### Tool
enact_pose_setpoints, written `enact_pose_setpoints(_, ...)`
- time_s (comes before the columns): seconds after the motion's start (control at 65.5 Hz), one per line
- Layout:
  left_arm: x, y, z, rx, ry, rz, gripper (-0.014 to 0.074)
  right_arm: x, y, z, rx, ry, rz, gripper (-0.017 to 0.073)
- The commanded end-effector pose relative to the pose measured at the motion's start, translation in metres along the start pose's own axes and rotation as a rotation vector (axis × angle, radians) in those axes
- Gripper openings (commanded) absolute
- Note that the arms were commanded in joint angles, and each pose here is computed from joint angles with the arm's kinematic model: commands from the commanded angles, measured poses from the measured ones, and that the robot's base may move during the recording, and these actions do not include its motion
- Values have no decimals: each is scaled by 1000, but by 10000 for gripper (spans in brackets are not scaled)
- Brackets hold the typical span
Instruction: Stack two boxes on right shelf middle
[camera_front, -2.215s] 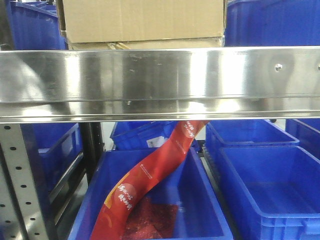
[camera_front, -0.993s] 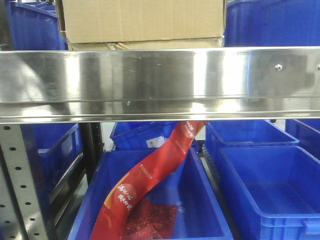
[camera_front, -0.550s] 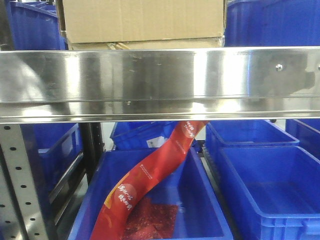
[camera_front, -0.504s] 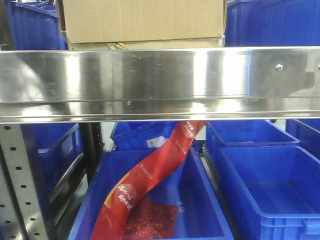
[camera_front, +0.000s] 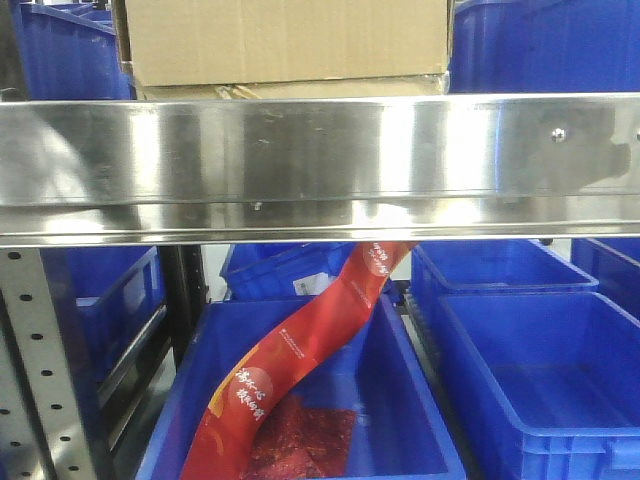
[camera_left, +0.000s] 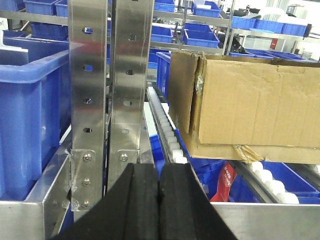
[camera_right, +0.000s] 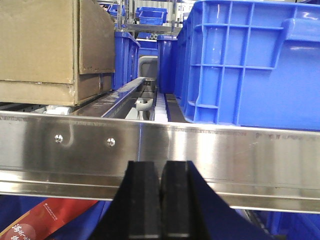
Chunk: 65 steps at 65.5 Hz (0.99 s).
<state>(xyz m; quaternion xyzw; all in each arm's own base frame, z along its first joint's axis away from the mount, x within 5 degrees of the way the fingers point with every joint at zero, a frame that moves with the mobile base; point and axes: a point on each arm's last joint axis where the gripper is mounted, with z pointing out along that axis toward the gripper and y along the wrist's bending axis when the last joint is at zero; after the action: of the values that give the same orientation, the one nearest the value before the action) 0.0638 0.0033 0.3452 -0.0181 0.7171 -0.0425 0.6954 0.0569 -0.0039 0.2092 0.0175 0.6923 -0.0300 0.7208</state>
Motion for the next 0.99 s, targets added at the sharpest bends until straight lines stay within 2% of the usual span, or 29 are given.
enact_pose_setpoints(0.0, -2, -1, -1, 8, -21, -11, -101, -3, 0, -1, 3, -31, 1, -163)
enact_pose_setpoints(0.107, 8, 2, -2, -9, 0, 4, -101, -3, 0, -1, 3, -31, 1, -163)
enact_pose_setpoints(0.153, 18, 2, -3, -9, 13, 69, -101, -3, 0, -1, 3, -31, 1, -163)
enact_pose_setpoints(0.229, 38, 1, -3, 6, 32, 136, -101, -3, 0, -1, 3, -31, 1, -163)
enact_pose_setpoints(0.244, 44, 1, -3, 7, 29, 170, -101, -3, 0, -1, 3, -31, 1, -163)
enact_pose_setpoints(0.29, 55, 1, -2, 14, 13, 201, -101, -3, 0, -1, 3, -31, 1, -163)
enact_pose_setpoints(0.367, 75, 1, -1, 6, -27, 173, -101, -3, 0, -1, 3, -31, 1, -163)
enact_pose_setpoints(0.412, 86, 3, -1, -19, -52, 111, -101, -3, 0, -1, 3, -31, 1, -163)
enact_pose_setpoints(0.474, 98, 6, -2, -55, -63, 56, -101, -3, 0, -1, 3, -31, 1, -163)
enact_pose_setpoints(0.626, 118, 11, -8, -116, -75, 57, -101, -3, 0, -1, 3, -31, 1, -163)
enact_pose_setpoints(0.748, 131, 13, -5, -124, -55, 56, -101, -3, 0, -1, 3, -31, 1, -163)
enact_pose_setpoints(0.978, 137, 6, -3, 2, -60, 67, -101, -3, 0, -1, 3, -33, 1, -163)
